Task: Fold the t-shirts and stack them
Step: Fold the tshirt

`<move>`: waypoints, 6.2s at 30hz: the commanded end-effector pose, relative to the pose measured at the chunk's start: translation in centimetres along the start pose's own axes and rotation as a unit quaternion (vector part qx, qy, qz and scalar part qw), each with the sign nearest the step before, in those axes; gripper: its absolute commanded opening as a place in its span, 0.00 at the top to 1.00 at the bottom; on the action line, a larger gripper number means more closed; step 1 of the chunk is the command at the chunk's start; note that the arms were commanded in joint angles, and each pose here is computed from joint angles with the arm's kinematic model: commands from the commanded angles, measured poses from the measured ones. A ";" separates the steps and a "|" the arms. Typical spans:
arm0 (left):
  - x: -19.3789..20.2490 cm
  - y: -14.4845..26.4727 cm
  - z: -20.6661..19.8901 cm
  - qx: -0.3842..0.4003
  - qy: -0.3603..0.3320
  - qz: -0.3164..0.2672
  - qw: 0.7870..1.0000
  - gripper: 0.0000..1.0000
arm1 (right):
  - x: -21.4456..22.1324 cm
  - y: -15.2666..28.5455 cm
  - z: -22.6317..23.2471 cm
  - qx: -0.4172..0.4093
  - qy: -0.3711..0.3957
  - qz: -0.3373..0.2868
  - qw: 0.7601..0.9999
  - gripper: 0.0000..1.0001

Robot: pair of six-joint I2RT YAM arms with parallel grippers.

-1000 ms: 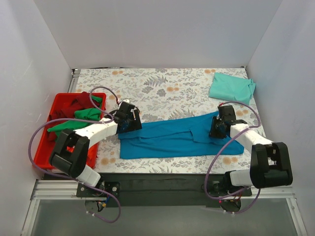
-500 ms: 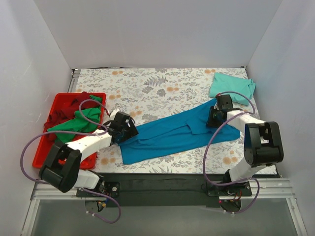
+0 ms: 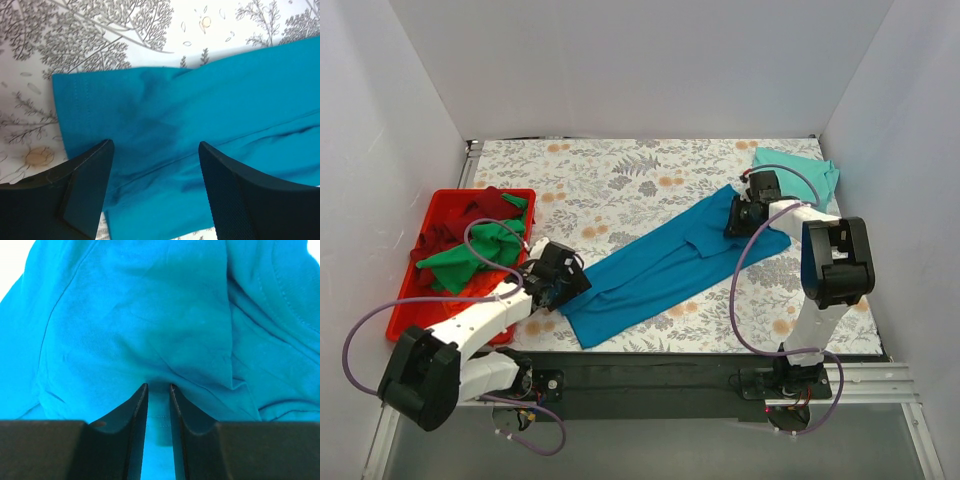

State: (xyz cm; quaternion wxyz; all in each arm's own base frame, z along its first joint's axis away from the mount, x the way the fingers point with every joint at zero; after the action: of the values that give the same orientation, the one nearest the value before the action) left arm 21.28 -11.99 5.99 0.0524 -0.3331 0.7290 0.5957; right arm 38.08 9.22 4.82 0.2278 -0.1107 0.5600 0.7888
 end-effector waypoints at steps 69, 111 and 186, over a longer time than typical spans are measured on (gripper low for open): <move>9.9 3.2 0.5 0.048 -0.044 0.128 0.990 0.36 | -2.8 -6.3 7.1 -0.011 0.082 0.046 0.995 0.70; 15.4 3.9 -16.8 0.166 -0.083 0.165 0.969 0.35 | -11.0 -9.8 11.9 -0.051 0.101 0.011 0.994 0.66; 13.9 7.5 -3.5 0.042 -0.104 0.137 0.984 0.35 | 30.5 13.0 9.0 -0.024 0.059 0.131 0.989 0.61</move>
State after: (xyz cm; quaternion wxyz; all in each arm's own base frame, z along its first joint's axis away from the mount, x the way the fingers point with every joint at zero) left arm 7.52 -20.71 6.47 0.0696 -0.1466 0.7803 0.6040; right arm 5.49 20.66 5.66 0.0621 -0.0897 0.5740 0.8115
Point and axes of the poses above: each gripper's point midway between its finger pads, its own y axis back along the fingers, its own z axis along the line the jaws close on, x = y × z, the point moved 3 cm from there along y, back along the fingers, and after that the axes turned 6 degrees about -y, right-handed, at the moved point
